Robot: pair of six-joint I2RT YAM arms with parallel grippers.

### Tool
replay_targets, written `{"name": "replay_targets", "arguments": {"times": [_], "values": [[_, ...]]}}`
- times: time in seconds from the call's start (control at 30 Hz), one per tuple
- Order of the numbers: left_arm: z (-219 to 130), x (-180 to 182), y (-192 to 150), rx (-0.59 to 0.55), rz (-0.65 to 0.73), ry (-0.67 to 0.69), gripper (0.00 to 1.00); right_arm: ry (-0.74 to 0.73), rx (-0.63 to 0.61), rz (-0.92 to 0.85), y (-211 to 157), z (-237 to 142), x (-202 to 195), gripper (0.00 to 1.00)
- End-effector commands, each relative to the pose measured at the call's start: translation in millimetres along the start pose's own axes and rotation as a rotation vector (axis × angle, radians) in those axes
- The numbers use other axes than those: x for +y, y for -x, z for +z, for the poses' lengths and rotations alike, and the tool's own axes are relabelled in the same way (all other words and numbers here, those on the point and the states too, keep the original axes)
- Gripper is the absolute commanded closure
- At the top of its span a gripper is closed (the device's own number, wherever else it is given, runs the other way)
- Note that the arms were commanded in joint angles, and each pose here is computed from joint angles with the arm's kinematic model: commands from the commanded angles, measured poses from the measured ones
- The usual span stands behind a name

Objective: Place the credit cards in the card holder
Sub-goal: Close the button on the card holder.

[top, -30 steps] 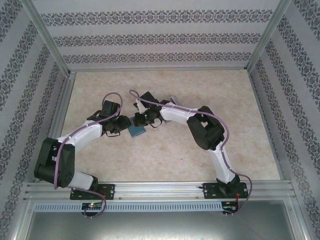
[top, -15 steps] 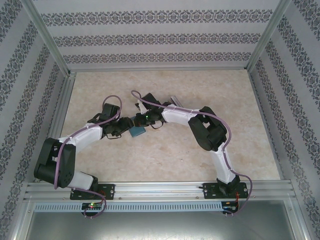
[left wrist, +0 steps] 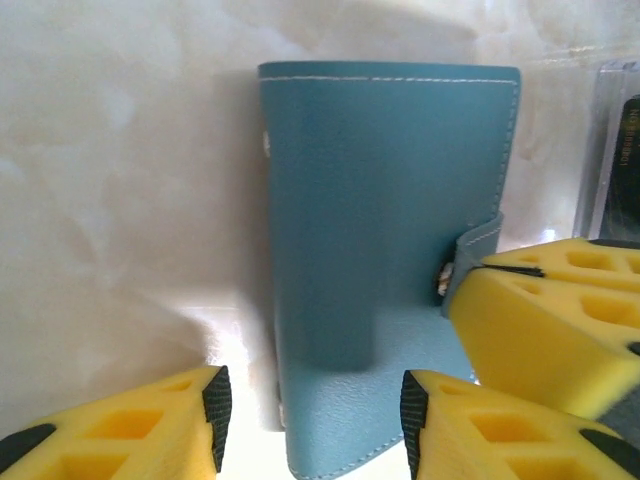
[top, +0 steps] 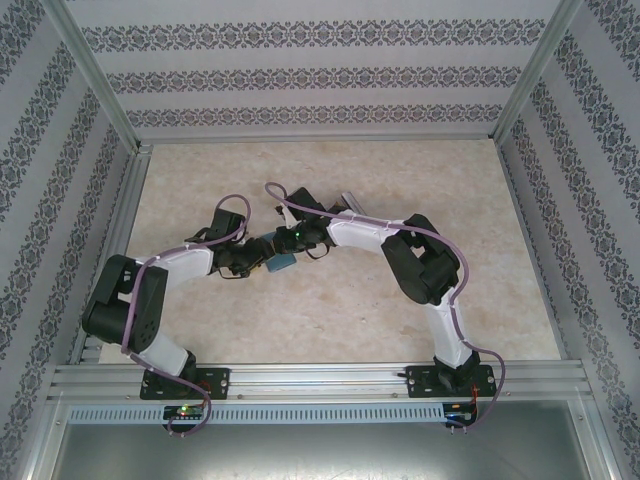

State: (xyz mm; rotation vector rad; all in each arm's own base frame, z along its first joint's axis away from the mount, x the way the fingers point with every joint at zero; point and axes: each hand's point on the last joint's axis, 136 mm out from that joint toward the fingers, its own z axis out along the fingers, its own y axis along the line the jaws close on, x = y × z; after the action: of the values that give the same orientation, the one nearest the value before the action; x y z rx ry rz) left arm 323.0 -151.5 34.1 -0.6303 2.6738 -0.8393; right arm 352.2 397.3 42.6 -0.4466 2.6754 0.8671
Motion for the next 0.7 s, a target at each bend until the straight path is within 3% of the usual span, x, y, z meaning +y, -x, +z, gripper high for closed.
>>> {"name": "replay_targets", "arguments": {"times": [0.0, 0.3, 0.5, 0.67], "values": [[5.4, -12.8, 5.8, -0.005, 0.011, -0.029, 0.51, -0.180, 0.086, 0.019, -31.1, -2.6, -45.4, 0.86], [17.4, -27.7, 16.3, 0.011, 0.007, -0.071, 0.52, -0.102, 0.061, 0.070, -27.3, -19.7, -34.1, 0.80], [26.9, -34.8, 16.5, 0.044, -0.004, -0.108, 0.54, -0.003, 0.051, 0.112, -21.1, -25.7, -21.6, 0.66], [27.2, -34.8, 17.8, 0.042, 0.002, -0.105, 0.56, -0.022, 0.028, 0.079, -9.3, -46.6, -17.6, 0.64]]}}
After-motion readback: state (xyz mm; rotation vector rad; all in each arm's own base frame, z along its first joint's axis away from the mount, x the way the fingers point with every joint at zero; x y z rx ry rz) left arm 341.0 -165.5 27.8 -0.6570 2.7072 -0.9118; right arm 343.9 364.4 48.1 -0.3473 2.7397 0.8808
